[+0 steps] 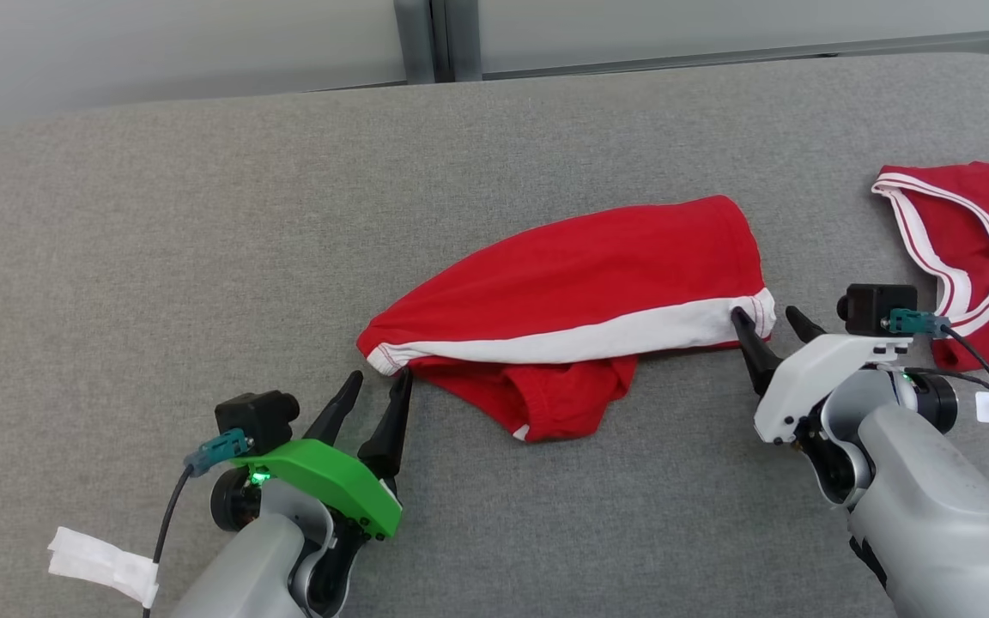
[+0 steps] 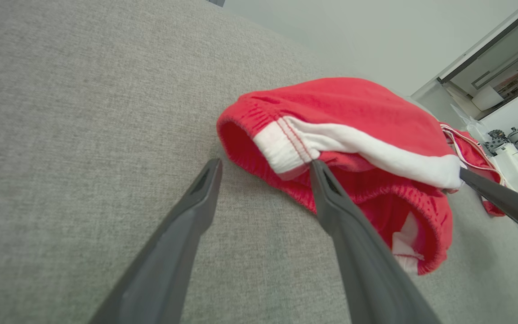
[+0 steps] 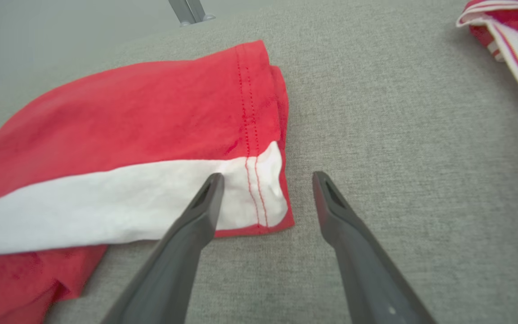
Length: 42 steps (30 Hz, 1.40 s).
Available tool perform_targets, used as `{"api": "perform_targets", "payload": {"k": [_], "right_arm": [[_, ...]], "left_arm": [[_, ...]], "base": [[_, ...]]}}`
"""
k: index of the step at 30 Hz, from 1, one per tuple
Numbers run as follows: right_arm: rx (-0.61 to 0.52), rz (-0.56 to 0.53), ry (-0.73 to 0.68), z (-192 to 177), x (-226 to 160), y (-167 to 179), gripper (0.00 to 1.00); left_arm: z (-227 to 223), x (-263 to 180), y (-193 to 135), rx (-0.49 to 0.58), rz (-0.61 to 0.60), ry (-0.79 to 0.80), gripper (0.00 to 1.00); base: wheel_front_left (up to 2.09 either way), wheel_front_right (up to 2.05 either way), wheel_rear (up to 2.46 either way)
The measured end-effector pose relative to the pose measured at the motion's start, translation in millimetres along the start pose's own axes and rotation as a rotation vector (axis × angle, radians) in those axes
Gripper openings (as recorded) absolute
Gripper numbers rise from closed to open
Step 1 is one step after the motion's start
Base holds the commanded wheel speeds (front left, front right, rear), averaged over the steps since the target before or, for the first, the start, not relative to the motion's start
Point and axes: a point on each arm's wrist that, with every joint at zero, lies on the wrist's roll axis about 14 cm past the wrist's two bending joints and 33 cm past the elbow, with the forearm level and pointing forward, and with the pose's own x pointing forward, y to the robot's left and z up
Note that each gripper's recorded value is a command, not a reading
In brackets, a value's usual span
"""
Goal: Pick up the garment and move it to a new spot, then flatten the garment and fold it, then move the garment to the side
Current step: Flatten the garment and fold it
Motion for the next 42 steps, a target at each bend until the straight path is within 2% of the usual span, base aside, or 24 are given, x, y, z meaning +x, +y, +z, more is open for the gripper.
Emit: {"api": "perform_targets", "payload": {"k": [4,13,24,25,26,27,28,29,30,31,32,36,42], "right_arm": [[-0.012,0.051,0.045,-7,3,13,1.0],[-0.041,0.099,0.036,-3,2,21,1.0],[-0.061,0.137,0.035,-3,5,30,1.0],[-0.062,0.138,0.035,-3,5,30,1.0],[-0.063,0.138,0.036,-2,6,30,1.0],[-0.065,0.139,0.035,-1,6,30,0.96],[-0.064,0.14,0.034,-1,6,30,0.84],[-0.066,0.142,0.034,-2,6,30,0.61],[-0.067,0.143,0.037,-2,6,30,0.38],[-0.069,0.143,0.039,-3,7,30,0.03],[-0.076,0.146,0.037,-2,7,31,0.0],[-0.087,0.158,-0.02,10,9,34,0.0],[-0.074,0.174,-0.163,48,7,36,0.0]], "left_arm": [[0,-1,-5,0.001,-0.028,0.009,1.0],[1,1,-23,-0.022,-0.094,0.028,1.0],[12,3,-15,-0.015,-0.078,0.006,1.0],[12,3,-15,-0.015,-0.078,0.005,0.96],[12,3,-15,-0.015,-0.077,0.005,0.88],[12,3,-15,-0.016,-0.077,0.006,0.75],[12,3,-15,-0.016,-0.077,0.007,0.57],[11,3,-15,-0.016,-0.077,0.009,0.43],[9,3,-15,-0.016,-0.076,0.013,0.18],[8,4,-14,-0.016,-0.074,0.015,0.0],[8,4,-14,-0.016,-0.073,0.016,0.0],[20,10,-19,-0.012,-0.084,-0.019,0.0],[44,12,-31,0.015,-0.121,-0.09,0.0]], "base": [[0.0,0.0,0.0],[0.0,0.0,0.0],[0.0,0.0,0.0],[0.0,0.0,0.0],[0.0,0.0,0.0],[0.0,0.0,0.0],[0.0,0.0,0.0],[0.0,0.0,0.0],[0.0,0.0,0.0],[0.0,0.0,0.0],[0.0,0.0,0.0],[0.0,0.0,0.0],[0.0,0.0,0.0]]}}
